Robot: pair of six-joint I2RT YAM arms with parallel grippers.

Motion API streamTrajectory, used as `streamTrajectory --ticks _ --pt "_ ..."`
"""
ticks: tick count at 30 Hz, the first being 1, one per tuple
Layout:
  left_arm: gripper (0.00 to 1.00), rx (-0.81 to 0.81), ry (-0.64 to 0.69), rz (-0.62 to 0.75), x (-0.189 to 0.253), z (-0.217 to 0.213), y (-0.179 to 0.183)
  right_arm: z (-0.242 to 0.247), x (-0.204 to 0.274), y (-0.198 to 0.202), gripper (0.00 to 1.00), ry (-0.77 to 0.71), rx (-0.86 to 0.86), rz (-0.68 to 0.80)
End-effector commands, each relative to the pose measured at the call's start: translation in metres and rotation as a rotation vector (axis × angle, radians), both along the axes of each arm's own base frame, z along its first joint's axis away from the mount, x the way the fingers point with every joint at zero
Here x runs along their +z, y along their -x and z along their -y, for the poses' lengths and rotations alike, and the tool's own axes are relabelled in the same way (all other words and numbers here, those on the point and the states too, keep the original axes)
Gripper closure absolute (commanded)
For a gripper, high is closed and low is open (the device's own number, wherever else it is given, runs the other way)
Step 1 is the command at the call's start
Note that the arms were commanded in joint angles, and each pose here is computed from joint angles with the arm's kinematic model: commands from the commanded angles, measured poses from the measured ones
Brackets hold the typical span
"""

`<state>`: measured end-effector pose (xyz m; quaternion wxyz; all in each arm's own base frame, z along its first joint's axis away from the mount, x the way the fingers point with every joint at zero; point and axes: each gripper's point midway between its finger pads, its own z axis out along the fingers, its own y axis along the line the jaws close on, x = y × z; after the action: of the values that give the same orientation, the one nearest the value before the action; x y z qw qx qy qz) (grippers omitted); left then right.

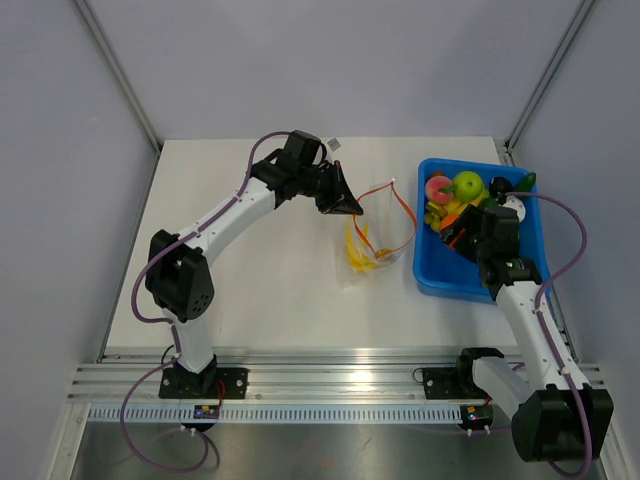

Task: Place the food in the zip-top bag and seal the zipper
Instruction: Pick up the fake fruit from the bin, then place the fake fruit in the zipper food storage bag.

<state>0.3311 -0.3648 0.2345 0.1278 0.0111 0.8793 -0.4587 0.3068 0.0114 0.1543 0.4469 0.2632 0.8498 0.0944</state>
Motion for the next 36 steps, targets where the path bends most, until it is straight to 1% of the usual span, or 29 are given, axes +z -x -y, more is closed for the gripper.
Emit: streamTrajectory --ticks 1,3,4,6,7,9,13,15,16,20,21,23,24,25,27,29,33,36 --pt "1.00 -0.025 0.067 0.084 0.035 0.002 0.004 -0.011 0.041 0.006 0.51 -0.015 0.076 0.063" --pt "1.00 -0.026 0.068 0.084 0.035 0.002 0.004 -0.028 0.057 0.010 0.52 -0.057 0.171 0.076" --pt "1.00 -0.026 0.069 0.081 0.035 0.002 0.005 -0.035 0.076 0.006 0.52 -0.075 0.207 0.098" --pt "1.00 -0.033 0.076 0.087 0.037 0.003 0.006 -0.055 0.086 0.008 0.52 -0.119 0.308 0.086" --pt "1.00 -0.035 0.078 0.089 0.039 0.003 0.006 -0.061 0.100 0.006 0.52 -0.120 0.334 0.116" --pt "1.00 -0.032 0.079 0.094 0.041 0.002 0.007 -0.073 0.115 0.007 0.50 -0.128 0.373 0.146" --pt "1.00 -0.032 0.079 0.091 0.040 0.002 0.007 -0.119 0.154 0.010 0.49 -0.223 0.524 0.216" --pt "1.00 -0.035 0.079 0.089 0.039 0.003 0.007 -0.130 0.156 0.007 0.47 -0.218 0.541 0.210" --pt "1.00 -0.035 0.079 0.088 0.039 0.003 0.007 -0.144 0.160 0.010 0.47 -0.215 0.580 0.211" --pt "1.00 -0.035 0.080 0.090 0.041 0.003 0.008 -0.165 0.142 0.003 0.46 -0.182 0.608 0.152" --pt "1.00 -0.035 0.079 0.091 0.041 0.003 0.008 -0.169 0.132 0.001 0.46 -0.173 0.609 0.117" --pt "1.00 -0.033 0.079 0.092 0.042 0.002 0.008 -0.174 0.121 0.001 0.41 -0.137 0.607 0.086" --pt "1.00 -0.033 0.079 0.092 0.042 0.002 0.008 -0.174 0.113 -0.001 0.35 -0.126 0.599 0.061" --pt "1.00 -0.033 0.079 0.092 0.042 0.002 0.008 -0.175 0.112 -0.001 0.15 -0.120 0.601 0.054" --pt "1.00 -0.034 0.077 0.091 0.042 0.002 0.008 -0.172 0.113 -0.001 0.04 -0.106 0.591 0.052" --pt "1.00 -0.035 0.079 0.092 0.042 0.002 0.008 -0.165 0.119 -0.002 0.01 -0.081 0.570 0.071" --pt "1.00 -0.036 0.078 0.089 0.040 0.003 0.008 -0.149 0.134 -0.002 0.01 -0.020 0.515 0.114" --pt "1.00 -0.039 0.077 0.084 0.039 0.003 0.008 -0.131 0.138 -0.008 0.01 0.043 0.430 0.123"
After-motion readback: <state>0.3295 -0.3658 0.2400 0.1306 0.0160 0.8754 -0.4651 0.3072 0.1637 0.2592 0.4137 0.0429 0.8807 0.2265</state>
